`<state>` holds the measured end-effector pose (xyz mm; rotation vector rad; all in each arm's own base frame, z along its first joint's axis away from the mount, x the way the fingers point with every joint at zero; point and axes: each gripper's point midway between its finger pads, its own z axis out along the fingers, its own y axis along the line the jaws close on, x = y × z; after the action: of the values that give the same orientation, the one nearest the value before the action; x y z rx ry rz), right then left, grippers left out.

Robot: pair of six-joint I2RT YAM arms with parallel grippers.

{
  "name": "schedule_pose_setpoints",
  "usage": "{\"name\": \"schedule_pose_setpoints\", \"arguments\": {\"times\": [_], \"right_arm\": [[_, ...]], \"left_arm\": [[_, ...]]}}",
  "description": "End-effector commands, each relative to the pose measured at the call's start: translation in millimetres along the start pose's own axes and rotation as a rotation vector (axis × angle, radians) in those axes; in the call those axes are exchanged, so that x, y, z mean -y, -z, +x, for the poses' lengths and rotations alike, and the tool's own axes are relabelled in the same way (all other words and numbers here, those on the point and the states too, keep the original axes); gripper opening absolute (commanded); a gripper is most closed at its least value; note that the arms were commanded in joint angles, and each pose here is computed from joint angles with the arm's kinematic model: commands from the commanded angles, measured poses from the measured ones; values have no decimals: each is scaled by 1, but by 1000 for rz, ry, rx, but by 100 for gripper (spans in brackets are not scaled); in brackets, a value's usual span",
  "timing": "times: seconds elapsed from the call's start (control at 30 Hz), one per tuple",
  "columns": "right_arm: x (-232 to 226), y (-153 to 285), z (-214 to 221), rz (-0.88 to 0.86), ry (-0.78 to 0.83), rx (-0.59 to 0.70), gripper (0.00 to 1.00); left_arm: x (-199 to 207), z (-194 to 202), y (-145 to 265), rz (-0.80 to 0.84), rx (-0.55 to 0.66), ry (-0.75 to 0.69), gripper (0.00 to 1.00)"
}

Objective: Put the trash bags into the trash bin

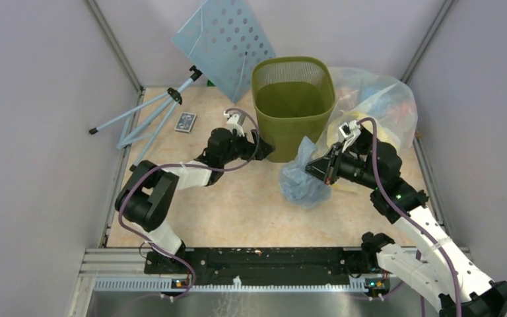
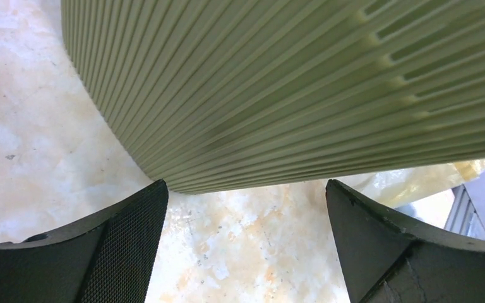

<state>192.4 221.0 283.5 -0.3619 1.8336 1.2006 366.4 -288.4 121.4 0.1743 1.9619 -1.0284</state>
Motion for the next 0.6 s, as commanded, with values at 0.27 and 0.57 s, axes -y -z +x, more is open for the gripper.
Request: {"name": "schedule_pose_setpoints", "arguments": {"times": [0.27,0.57], "right_arm": [[-4,-20,41,-53,-74,-62,0],[-28,-73,28,-10,15,-25,6]], "left_arm": [[31,21,110,-7,-11,-8,99],[40,49,183,-23,-1,29,99]]}}
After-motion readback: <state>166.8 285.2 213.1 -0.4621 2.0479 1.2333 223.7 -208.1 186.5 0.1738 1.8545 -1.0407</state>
